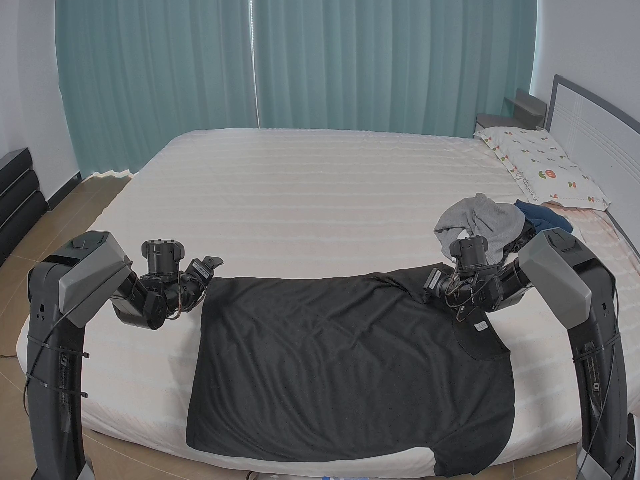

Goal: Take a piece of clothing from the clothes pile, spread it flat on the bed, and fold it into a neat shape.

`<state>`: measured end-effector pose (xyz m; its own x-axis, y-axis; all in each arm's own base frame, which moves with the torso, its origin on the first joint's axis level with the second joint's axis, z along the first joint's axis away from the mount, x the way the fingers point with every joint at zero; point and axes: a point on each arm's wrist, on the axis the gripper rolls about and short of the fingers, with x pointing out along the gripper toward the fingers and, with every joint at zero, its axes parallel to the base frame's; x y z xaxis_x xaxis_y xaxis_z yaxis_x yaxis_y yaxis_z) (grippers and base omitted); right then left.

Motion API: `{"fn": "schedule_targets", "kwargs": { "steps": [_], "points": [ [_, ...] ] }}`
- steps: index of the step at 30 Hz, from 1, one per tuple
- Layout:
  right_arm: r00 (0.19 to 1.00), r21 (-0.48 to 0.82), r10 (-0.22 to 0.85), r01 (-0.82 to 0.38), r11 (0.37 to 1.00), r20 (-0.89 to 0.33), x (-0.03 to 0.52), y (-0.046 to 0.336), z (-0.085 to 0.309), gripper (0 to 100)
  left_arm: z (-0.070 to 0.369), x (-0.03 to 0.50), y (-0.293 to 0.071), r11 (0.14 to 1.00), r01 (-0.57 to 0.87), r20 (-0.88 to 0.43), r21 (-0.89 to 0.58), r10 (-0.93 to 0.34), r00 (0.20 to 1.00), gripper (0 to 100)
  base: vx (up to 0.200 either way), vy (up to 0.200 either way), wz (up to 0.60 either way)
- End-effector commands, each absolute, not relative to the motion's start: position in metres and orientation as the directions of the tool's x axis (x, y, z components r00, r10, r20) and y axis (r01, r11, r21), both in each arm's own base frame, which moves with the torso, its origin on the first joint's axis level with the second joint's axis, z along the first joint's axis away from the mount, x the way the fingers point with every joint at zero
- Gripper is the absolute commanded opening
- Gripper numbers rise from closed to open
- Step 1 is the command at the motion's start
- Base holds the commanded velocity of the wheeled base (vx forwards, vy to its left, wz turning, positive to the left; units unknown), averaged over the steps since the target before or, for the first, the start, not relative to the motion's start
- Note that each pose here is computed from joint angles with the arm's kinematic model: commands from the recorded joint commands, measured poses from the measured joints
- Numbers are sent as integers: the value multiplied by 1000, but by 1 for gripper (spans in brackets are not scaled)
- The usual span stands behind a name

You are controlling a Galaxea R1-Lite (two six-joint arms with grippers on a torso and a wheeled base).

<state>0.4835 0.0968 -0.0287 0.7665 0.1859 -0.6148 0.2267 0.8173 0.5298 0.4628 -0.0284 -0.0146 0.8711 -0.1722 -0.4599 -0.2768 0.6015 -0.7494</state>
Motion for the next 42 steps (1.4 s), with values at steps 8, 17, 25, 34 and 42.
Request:
{"fn": "schedule_targets", "kwargs": {
  "steps": [8, 17, 25, 34, 42],
  "points": [
    [893, 628, 143, 179, 758, -427, 516, 103, 19, 0, -16, 463, -28, 601, -278, -461, -749, -172, 871, 100, 0, 0, 0],
    [982, 706, 92, 52, 707, -164, 548, 112, 19, 0, -16, 463, -28, 601, -279, -461, -749, -171, 871, 100, 0, 0, 0],
    [968, 634, 81, 92, 768, -239, 548, 110, -28, 0, -16, 463, -28, 603, -279, -462, -748, -171, 870, 100, 0, 0, 0],
    [968, 624, 75, 94, 775, -240, 548, 110, -14, 100, -16, 463, -29, 603, -278, -462, -748, -172, 870, 100, 0, 0, 0],
    [965, 572, 18, 139, 808, -260, 545, 76, 7, 100, -17, 466, -32, 605, -284, -473, -744, -177, 863, 100, 0, 0, 0]
  ]
}}
